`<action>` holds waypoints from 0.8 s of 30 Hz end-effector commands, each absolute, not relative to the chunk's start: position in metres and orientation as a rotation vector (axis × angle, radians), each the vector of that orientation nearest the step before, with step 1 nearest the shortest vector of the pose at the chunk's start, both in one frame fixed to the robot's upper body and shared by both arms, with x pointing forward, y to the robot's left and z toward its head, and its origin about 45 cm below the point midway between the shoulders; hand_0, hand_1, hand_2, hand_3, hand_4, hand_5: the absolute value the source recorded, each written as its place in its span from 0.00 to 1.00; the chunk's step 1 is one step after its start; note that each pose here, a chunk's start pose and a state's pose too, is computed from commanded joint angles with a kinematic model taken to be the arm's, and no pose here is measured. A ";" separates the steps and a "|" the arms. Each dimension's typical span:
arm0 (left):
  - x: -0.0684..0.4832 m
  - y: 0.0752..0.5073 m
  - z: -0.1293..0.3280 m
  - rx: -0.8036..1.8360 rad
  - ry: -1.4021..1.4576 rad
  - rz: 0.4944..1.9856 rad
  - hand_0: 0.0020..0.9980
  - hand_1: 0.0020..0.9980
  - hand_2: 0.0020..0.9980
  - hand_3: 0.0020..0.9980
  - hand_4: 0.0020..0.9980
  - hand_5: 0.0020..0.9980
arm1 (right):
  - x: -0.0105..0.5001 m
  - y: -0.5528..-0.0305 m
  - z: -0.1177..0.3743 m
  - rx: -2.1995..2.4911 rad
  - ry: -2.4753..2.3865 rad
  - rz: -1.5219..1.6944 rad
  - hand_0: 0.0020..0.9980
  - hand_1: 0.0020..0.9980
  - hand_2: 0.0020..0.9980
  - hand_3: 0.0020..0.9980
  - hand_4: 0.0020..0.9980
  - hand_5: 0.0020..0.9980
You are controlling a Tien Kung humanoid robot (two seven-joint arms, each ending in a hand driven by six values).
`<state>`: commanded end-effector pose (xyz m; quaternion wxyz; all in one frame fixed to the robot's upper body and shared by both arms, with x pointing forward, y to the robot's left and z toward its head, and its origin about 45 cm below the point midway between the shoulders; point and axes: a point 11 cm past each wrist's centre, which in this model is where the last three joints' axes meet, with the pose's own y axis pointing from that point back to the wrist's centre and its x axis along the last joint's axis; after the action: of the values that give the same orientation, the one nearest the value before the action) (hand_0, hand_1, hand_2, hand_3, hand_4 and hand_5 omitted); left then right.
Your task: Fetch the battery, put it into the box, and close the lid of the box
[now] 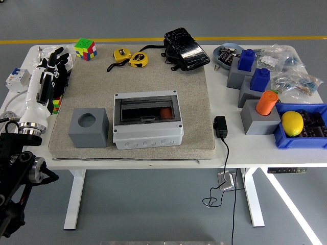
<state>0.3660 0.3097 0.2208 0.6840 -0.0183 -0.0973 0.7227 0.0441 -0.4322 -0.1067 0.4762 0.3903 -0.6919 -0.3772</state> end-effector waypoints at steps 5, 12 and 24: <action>0.366 0.310 0.222 -0.044 -0.218 1.622 0.89 0.88 0.84 0.87 1.00 1.00 | 0.029 -0.435 -0.108 0.928 -1.681 -0.941 0.85 0.82 0.79 0.82 1.00 1.00; 0.366 0.310 0.221 -0.047 -0.214 1.623 0.89 0.88 0.84 0.87 1.00 1.00 | 0.017 -0.437 -0.108 0.906 -1.680 -0.961 0.84 0.81 0.79 0.82 1.00 1.00; 0.366 0.312 0.223 -0.045 -0.221 1.628 0.88 0.88 0.84 0.87 1.00 1.00 | 0.019 -0.437 -0.108 0.883 -1.690 -0.980 0.84 0.81 0.79 0.82 1.00 1.00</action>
<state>0.3663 0.3116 0.2226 0.6810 -0.0202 -0.0983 0.7253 0.0190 -0.4371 -0.1080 0.4784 0.3617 -0.6923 -0.4012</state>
